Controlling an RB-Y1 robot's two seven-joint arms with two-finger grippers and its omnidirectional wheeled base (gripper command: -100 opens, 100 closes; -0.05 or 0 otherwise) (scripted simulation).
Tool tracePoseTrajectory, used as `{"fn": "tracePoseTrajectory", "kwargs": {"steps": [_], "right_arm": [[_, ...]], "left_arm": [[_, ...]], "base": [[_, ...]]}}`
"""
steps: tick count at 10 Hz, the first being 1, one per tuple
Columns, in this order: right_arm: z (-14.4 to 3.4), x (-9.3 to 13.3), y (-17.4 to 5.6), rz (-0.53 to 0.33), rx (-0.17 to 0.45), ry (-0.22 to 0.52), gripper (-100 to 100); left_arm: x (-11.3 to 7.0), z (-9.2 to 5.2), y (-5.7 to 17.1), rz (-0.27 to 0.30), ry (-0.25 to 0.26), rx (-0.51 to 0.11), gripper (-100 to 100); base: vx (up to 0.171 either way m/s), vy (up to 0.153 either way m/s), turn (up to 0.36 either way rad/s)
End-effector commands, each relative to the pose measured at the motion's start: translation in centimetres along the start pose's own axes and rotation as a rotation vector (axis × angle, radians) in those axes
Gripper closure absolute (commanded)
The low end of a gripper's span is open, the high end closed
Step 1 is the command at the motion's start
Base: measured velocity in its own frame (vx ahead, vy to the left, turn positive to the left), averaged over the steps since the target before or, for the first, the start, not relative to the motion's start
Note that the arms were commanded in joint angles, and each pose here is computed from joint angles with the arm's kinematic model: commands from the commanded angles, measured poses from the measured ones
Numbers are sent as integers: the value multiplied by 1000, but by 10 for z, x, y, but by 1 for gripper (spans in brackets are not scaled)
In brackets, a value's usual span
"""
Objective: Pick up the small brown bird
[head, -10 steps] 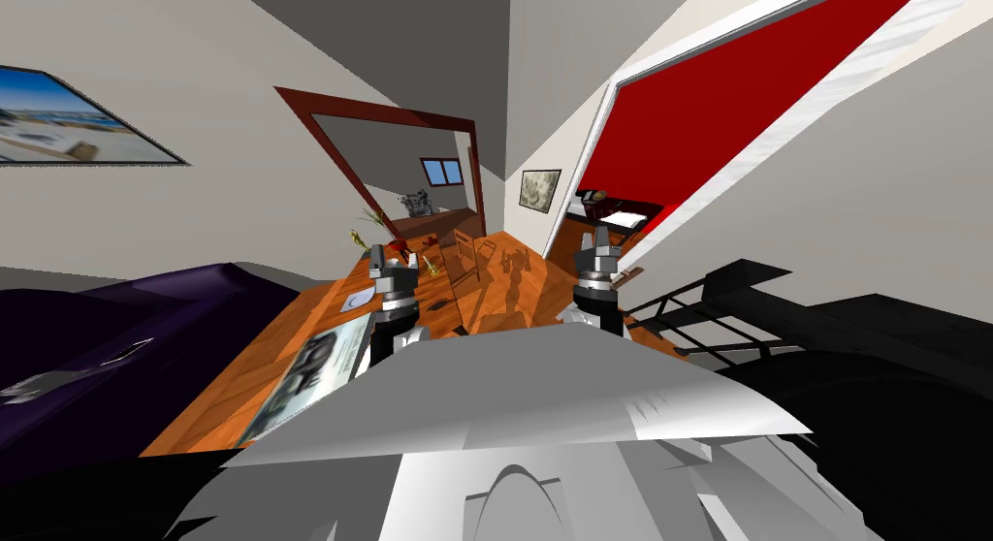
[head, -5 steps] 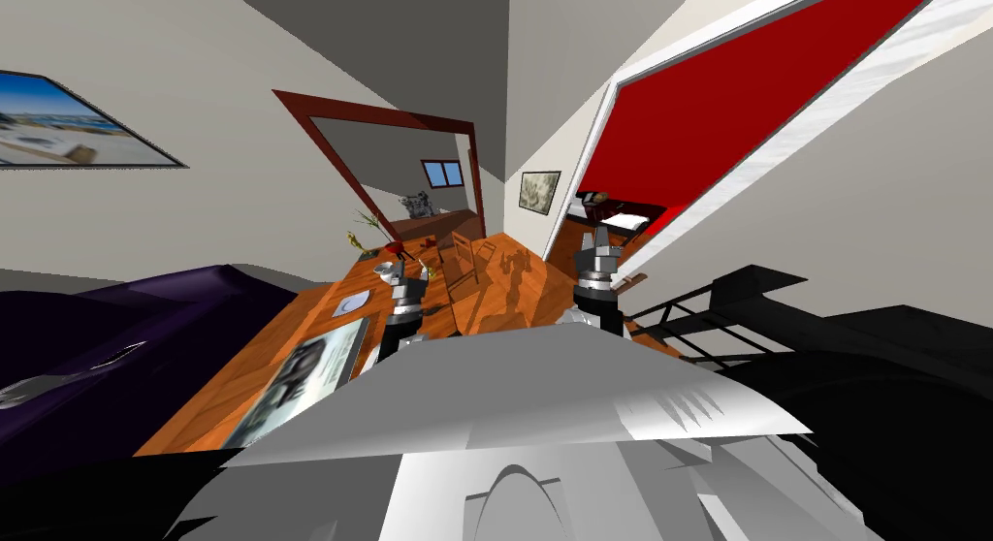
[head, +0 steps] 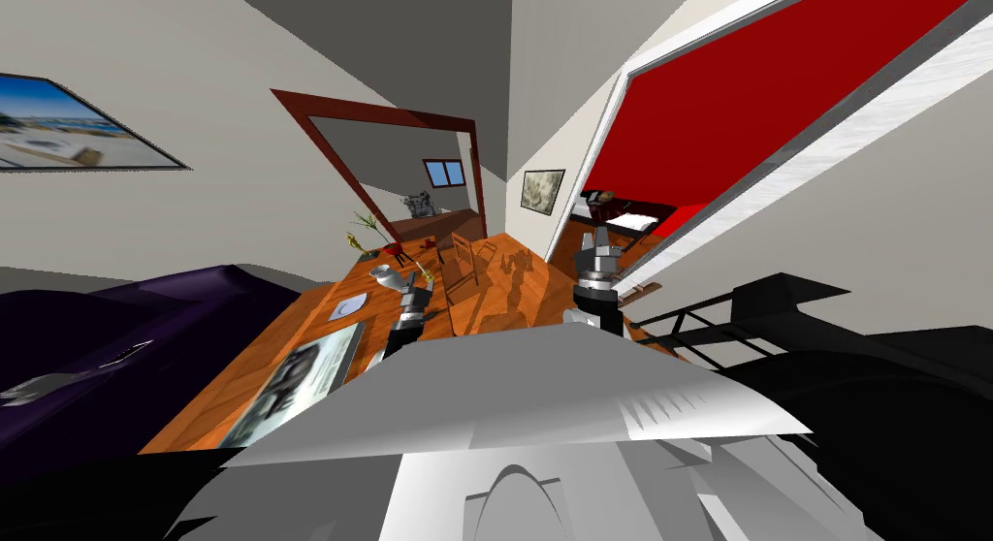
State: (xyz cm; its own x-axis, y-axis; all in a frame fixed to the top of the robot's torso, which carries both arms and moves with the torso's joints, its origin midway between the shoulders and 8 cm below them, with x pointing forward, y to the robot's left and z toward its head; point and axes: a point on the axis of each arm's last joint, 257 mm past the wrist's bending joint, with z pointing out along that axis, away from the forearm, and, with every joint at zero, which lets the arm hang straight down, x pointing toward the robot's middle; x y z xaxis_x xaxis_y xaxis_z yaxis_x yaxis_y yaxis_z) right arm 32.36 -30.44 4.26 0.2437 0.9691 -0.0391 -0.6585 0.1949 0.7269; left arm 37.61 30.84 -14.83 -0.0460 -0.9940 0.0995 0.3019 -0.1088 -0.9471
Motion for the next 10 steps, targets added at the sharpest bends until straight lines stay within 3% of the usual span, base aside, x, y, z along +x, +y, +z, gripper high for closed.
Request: {"fn": "tracePoseTrajectory", "kwargs": {"steps": [1, 5, 6, 7, 9, 10], "right_arm": [[0, 0, 0, 0, 0, 0, 0], [0, 0, 0, 0, 0, 0, 0], [0, 0, 0, 0, 0, 0, 0], [0, 0, 0, 0, 0, 0, 0], [0, 0, 0, 0, 0, 0, 0], [0, 0, 0, 0, 0, 0, 0]], "left_arm": [[-4, -3, 18, -7, -6, -38, -100], [-23, -27, 69, -22, -27, -174, -100], [-31, -39, 89, -29, -36, -232, -100], [-33, -42, 94, -28, -41, -243, -100], [-50, -72, 134, -37, -67, -365, -100], [-54, -78, 142, -36, -76, -385, -100]], "base": [[79, -16, 26], [98, -21, 44], [117, 4, 56], [98, -7, 37], [128, -26, 110], [144, -24, 48]]}}
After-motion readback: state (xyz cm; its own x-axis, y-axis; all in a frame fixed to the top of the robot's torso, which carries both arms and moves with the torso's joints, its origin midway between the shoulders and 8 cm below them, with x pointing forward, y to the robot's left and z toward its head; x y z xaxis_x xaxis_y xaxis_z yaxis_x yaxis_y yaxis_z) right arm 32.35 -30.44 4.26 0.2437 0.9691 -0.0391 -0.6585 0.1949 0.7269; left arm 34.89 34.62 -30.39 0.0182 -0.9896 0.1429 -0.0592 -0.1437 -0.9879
